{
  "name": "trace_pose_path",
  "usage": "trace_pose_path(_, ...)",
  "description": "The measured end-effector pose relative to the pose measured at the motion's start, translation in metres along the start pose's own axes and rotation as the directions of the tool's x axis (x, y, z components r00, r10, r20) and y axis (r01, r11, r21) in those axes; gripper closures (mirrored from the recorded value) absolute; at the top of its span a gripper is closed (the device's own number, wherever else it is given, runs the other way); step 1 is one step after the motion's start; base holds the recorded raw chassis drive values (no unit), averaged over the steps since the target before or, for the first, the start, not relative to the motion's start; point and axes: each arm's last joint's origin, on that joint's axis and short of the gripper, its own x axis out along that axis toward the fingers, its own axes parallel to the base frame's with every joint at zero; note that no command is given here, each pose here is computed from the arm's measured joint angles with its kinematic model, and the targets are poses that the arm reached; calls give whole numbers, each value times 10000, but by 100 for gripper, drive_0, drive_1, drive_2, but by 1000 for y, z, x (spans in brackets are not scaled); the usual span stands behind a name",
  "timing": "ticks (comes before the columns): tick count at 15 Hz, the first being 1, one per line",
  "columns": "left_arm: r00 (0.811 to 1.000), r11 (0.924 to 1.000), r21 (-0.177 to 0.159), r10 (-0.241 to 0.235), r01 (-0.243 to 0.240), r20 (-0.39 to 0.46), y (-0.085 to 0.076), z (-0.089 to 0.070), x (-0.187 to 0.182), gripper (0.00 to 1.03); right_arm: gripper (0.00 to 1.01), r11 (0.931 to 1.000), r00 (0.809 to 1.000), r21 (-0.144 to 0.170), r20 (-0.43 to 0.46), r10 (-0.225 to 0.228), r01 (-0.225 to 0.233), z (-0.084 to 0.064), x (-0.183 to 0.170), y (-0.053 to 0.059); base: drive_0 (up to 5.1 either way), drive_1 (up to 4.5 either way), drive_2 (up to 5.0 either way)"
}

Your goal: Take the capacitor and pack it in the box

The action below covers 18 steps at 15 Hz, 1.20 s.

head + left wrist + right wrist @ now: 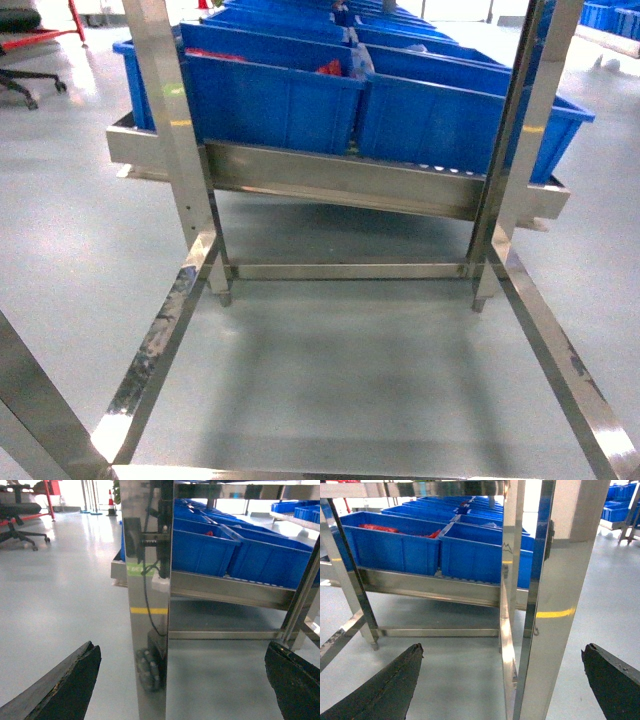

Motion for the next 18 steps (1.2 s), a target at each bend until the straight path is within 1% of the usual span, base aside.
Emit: trace_pose_path(18, 10000, 10000, 8, 11, -11, 0, 0, 0, 0, 5, 3, 10000, 10000, -4, -8, 4, -4, 0, 0, 0, 0, 0, 0)
